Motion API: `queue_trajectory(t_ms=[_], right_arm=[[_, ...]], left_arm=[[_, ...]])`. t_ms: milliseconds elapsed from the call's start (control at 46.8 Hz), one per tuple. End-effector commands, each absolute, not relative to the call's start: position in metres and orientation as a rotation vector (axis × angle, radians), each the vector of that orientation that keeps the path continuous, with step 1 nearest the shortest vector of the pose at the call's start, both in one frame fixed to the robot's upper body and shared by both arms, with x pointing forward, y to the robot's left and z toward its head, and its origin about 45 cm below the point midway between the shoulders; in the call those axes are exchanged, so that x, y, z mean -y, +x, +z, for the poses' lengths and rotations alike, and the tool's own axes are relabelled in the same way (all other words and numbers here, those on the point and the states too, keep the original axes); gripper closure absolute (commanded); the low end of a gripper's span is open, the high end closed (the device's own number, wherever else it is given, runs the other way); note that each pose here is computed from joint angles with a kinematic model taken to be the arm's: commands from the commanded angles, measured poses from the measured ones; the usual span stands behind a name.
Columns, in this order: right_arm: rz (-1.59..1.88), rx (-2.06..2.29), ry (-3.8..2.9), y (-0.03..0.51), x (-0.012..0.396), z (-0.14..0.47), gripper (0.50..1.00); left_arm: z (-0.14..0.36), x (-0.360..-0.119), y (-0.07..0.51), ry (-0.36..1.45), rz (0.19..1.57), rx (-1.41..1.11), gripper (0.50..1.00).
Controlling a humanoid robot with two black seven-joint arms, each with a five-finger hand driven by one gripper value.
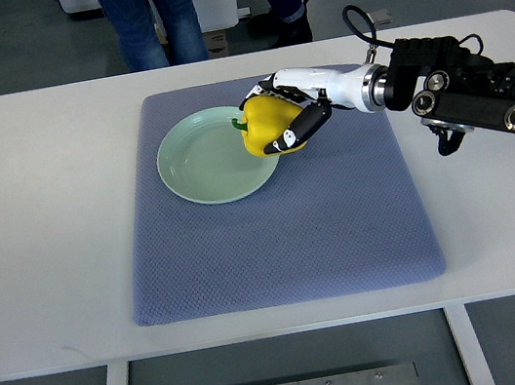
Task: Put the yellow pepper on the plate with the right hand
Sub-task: 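Lift the pepper and carry it with the right hand over the plate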
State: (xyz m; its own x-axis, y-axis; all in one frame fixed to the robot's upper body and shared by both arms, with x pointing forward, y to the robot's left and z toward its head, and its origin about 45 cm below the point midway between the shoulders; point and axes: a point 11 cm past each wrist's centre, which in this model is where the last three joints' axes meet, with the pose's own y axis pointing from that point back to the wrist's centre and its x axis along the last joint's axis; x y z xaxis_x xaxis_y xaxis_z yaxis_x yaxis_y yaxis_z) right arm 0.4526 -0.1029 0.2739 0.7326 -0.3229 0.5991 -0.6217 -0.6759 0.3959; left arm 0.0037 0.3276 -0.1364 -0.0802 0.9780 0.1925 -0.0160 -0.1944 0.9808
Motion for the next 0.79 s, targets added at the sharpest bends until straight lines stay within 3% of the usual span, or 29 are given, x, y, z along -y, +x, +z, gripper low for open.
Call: queue_trajectory(t_ms=[0, 428, 770], right_arm=[[0.670, 0.697, 2.341, 0.453, 0.087, 0.275, 1.000], [0.652, 0.648, 2.340, 0.442, 0.019, 0.261, 1.000], [0.518, 0.842, 2.250, 0.470, 0.048, 0.259, 1.000]], left_arm=[[-0.136, -0.328, 0.004, 1.295, 1.423, -1.150, 0.500], [-0.136, -0.328, 0.004, 1.295, 1.423, -1.150, 0.500], [-0.136, -0.328, 0.004, 1.295, 1.423, -1.150, 0.500]])
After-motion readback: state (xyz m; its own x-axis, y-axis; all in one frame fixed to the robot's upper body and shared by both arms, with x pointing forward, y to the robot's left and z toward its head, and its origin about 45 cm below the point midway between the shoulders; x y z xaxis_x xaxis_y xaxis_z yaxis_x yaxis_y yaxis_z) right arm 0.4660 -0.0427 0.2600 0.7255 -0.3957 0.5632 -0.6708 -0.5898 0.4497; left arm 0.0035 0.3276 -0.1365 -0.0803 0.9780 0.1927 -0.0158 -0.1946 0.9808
